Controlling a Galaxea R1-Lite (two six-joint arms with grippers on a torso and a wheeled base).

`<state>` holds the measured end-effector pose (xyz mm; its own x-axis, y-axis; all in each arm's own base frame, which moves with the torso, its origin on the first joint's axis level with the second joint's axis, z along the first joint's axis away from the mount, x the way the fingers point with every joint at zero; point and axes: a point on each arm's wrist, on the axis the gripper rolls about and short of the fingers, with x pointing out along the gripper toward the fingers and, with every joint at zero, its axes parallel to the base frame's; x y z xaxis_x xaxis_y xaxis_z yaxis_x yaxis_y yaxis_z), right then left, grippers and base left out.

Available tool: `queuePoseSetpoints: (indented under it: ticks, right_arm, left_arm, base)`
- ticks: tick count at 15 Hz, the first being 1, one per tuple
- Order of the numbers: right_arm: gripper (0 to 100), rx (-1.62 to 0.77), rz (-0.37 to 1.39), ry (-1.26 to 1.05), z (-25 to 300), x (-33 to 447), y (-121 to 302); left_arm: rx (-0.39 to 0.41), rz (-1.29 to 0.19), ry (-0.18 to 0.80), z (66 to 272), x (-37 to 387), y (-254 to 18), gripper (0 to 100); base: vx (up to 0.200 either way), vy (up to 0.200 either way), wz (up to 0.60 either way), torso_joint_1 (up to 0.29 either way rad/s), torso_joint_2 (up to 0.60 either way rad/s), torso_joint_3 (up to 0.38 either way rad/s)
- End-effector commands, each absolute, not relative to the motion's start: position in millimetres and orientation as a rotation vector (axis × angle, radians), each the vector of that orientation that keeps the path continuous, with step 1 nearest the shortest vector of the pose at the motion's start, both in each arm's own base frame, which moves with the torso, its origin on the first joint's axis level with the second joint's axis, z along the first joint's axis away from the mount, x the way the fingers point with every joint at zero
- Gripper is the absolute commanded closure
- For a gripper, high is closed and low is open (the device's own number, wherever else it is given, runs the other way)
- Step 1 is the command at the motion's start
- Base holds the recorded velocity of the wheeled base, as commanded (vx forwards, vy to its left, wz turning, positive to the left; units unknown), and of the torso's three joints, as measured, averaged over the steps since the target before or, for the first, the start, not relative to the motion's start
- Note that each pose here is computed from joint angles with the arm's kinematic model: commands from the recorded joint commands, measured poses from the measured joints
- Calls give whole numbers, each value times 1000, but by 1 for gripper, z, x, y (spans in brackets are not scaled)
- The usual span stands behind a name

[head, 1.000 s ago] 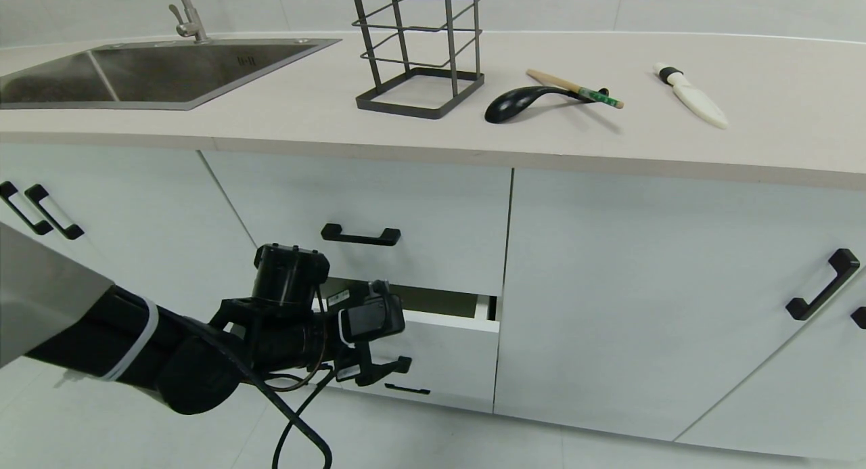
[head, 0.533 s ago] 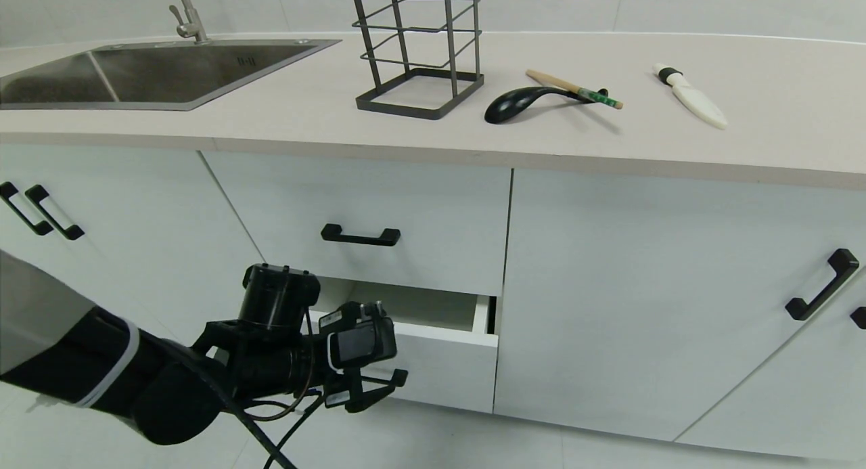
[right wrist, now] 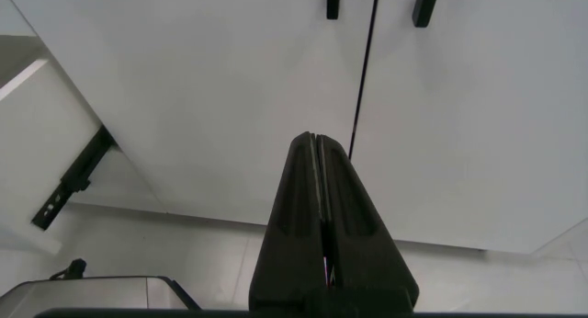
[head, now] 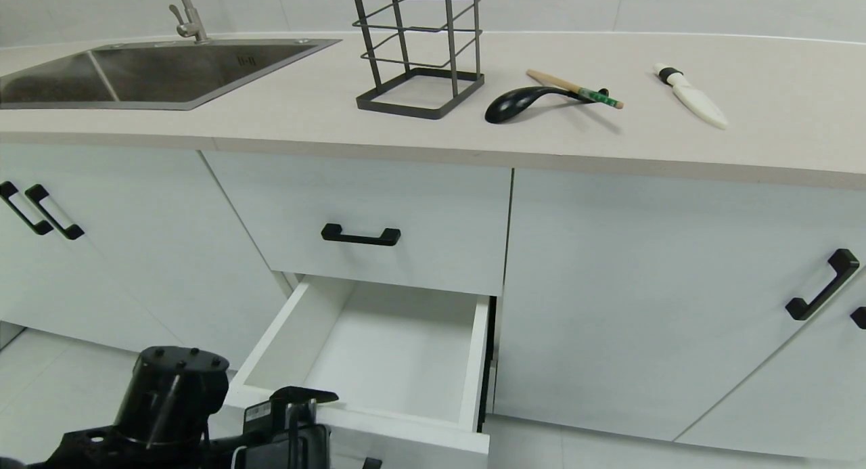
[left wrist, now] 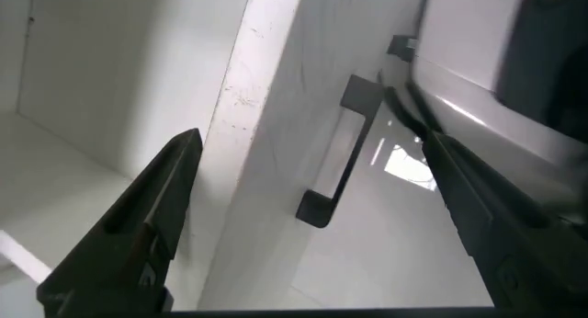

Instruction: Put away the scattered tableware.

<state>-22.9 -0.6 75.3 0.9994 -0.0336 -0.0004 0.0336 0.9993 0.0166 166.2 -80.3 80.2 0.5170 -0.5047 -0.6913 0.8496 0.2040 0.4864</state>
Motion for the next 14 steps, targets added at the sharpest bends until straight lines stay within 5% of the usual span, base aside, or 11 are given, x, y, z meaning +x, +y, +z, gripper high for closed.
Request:
queuePoseSetpoints:
  ticks: [1,11,13,14]
  right_arm:
    - [100,17,-34,1,75,-23,-1]
    - [100,17,-34,1,75,-23,-1]
    - [100,17,-34,1,75,-23,-1]
    - [100,17,-34,1,75,-23,-1]
  left_arm:
    - [965,-968,360,91,160,-80,0]
    - [951,-973,321,98,166,-84,0]
    - [890,-979,286,107,164,-84,0]
    - [726,-968,257,125,160,-87,0]
  base:
    - [0,0,0,0,0,0]
    - [0,0,0,0,0,0]
    - [0,0,0,0,0,0]
    - [0,0,0,0,0,0]
